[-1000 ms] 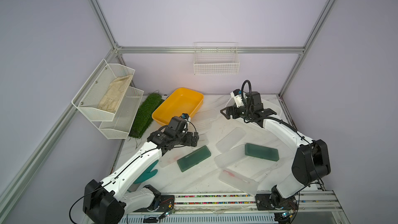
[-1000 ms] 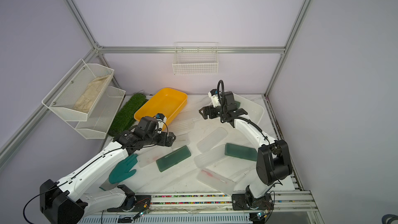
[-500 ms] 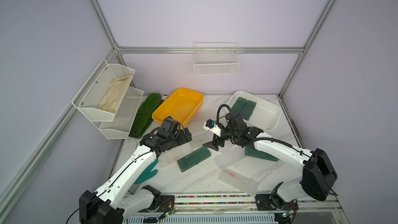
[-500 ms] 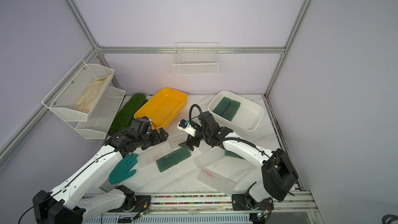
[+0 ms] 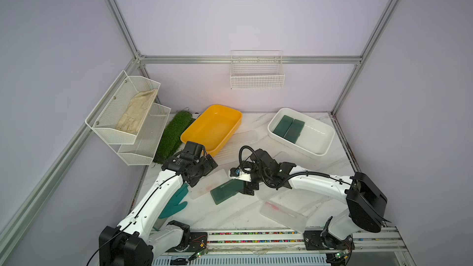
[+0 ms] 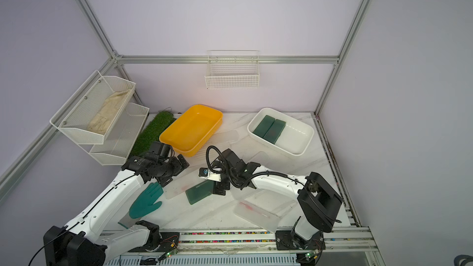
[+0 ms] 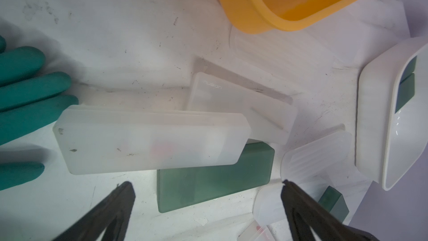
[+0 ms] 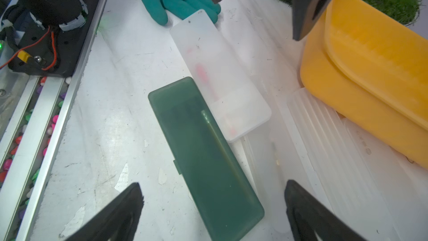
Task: Place the pencil cases by color into the storage box
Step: Pick up the pencil case from the center of the board.
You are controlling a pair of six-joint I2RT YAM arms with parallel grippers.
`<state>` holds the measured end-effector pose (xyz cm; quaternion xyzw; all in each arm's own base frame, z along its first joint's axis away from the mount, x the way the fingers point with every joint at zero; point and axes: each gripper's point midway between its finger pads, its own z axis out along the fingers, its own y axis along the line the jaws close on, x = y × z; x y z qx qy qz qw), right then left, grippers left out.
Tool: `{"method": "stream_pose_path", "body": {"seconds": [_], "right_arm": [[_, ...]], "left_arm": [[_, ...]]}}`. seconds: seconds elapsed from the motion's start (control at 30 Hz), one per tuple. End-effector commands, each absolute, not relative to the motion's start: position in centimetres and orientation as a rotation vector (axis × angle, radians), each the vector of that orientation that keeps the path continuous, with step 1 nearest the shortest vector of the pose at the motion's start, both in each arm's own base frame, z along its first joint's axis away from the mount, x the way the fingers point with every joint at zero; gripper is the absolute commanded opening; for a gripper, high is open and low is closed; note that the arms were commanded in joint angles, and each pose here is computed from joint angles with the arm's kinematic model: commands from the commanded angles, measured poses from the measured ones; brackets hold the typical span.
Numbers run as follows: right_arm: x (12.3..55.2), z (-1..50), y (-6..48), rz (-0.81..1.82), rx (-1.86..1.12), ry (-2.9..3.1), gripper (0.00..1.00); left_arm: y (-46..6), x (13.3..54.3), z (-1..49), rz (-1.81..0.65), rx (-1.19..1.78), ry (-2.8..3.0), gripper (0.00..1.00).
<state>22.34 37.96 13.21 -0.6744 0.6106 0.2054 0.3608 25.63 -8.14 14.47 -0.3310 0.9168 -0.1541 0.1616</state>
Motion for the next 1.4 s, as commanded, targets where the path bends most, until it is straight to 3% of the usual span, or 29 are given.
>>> {"method": "stream_pose_path", "body": {"seconds": [0.0,1.1,1.37], "right_arm": [[22.1,11.7,38.6,0.491,-1.814,1.523,0.97],[22.5,3.2,41.2,0.512,-2.053,1.588,0.97],[22.4,2.5,41.0,0.516,-2.076,1.607,0.92]], "left_arm": [[-7.8,24.9,14.3,-0.431,-1.065,2.646,1.0],[-6.9,25.6,14.7,-0.431,-1.102,2.616,1.0],[-6.8,25.7,15.1,-0.44,-1.089,2.607,1.0]]}}
